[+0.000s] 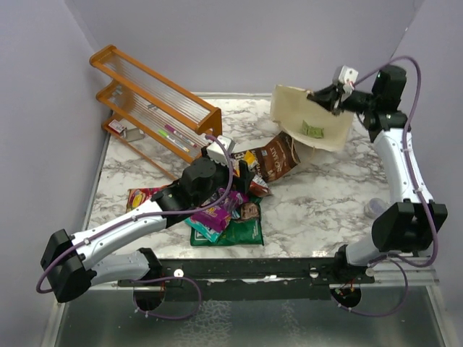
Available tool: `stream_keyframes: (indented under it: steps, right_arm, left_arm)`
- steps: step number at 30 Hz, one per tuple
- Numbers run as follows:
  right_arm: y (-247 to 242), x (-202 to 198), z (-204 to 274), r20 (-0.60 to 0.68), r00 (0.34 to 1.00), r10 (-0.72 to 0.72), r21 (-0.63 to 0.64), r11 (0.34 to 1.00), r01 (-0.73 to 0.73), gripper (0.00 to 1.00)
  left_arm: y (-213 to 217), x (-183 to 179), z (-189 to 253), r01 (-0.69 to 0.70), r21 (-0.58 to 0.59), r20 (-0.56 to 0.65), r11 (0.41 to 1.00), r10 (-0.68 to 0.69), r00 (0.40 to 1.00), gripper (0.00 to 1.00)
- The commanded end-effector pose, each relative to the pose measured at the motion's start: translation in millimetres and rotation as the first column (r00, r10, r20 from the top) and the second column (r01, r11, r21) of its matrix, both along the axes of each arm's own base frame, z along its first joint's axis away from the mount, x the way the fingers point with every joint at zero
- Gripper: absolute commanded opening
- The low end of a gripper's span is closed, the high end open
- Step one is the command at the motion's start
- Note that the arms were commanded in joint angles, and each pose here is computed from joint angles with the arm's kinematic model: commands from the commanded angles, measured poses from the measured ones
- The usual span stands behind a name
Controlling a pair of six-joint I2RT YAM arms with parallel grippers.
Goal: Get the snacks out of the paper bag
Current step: Place the snack at the center of the board, then take out the snack from the paper bag.
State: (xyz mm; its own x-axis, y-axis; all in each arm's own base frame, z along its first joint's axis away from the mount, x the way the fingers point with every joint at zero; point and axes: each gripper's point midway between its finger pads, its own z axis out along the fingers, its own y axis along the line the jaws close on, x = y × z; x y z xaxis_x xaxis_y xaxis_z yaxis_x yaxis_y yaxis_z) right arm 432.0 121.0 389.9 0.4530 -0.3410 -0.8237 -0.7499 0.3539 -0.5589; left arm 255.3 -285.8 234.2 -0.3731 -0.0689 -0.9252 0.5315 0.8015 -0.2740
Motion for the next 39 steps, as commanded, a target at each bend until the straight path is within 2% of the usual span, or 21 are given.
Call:
stream_keyframes:
  steps: [1,2,6,10,17,21,24,30,32,37,39]
  right_arm:
    - [29.6,-79.4,-32.0,-0.246,0.952,0.180,0.239,0.963,-0.121,0.01]
    - [29.5,-88.6,-56.5,-0.324,0.935,0.144,0.293,0.955,-0.046,0.01]
    - [28.1,-129.7,-81.7,-0.389,0.917,0.087,0.367,0.928,0.068,0.01]
    - [13.1,-128.2,-71.9,-0.410,0.910,-0.061,0.377,0.897,0.230,0.01]
    - [4.0,-127.7,-49.8,-0.404,0.905,-0.135,0.385,0.872,0.302,0.01]
    - [1.2,-128.9,-57.1,-0.415,0.896,-0.157,0.381,0.865,0.327,0.01]
    - [1.0,-132.7,-54.6,-0.404,0.901,-0.156,0.401,0.855,0.328,0.01]
    - [-0.3,-135.6,-50.0,-0.403,0.900,-0.165,0.408,0.848,0.338,0.01]
    - [0.9,-137.7,-45.8,-0.401,0.903,-0.155,0.417,0.847,0.330,0.02]
    - [6.7,-146.0,-37.5,-0.400,0.910,-0.112,0.433,0.851,0.295,0.02]
    - [8.9,-147.3,-34.5,-0.398,0.912,-0.104,0.435,0.853,0.287,0.02]
  left_arm:
    - [-9.4,-11.0,37.8,0.100,-0.094,0.085,0.991,-0.092,0.992,0.99]
    - [-11.7,-13.2,39.8,0.119,-0.099,0.092,0.988,-0.110,0.990,0.99]
    - [-24.3,-22.1,41.5,0.209,-0.099,0.107,0.973,-0.199,0.974,0.99]
    - [-50.4,-32.7,42.4,0.331,-0.128,0.133,0.935,-0.314,0.940,0.99]
    - [-106.9,-58.9,39.8,0.415,-0.086,0.238,0.906,-0.386,0.891,0.94]
    - [-130.9,-64.0,28.0,0.441,-0.091,0.260,0.893,-0.406,0.876,0.83]
    - [-150.8,-59.7,10.8,0.446,-0.065,0.244,0.893,-0.419,0.875,0.68]
    - [-187.2,-37.4,-28.9,0.374,-0.036,0.200,0.927,-0.359,0.911,0.47]
    - [-197.9,-28.2,-46.6,0.341,-0.033,0.165,0.939,-0.332,0.929,0.43]
    - [-223.1,-14.5,-53.3,0.307,-0.098,0.144,0.947,-0.292,0.946,0.41]
    - [-232.4,-5.6,-65.3,0.282,-0.117,0.126,0.952,-0.268,0.955,0.34]
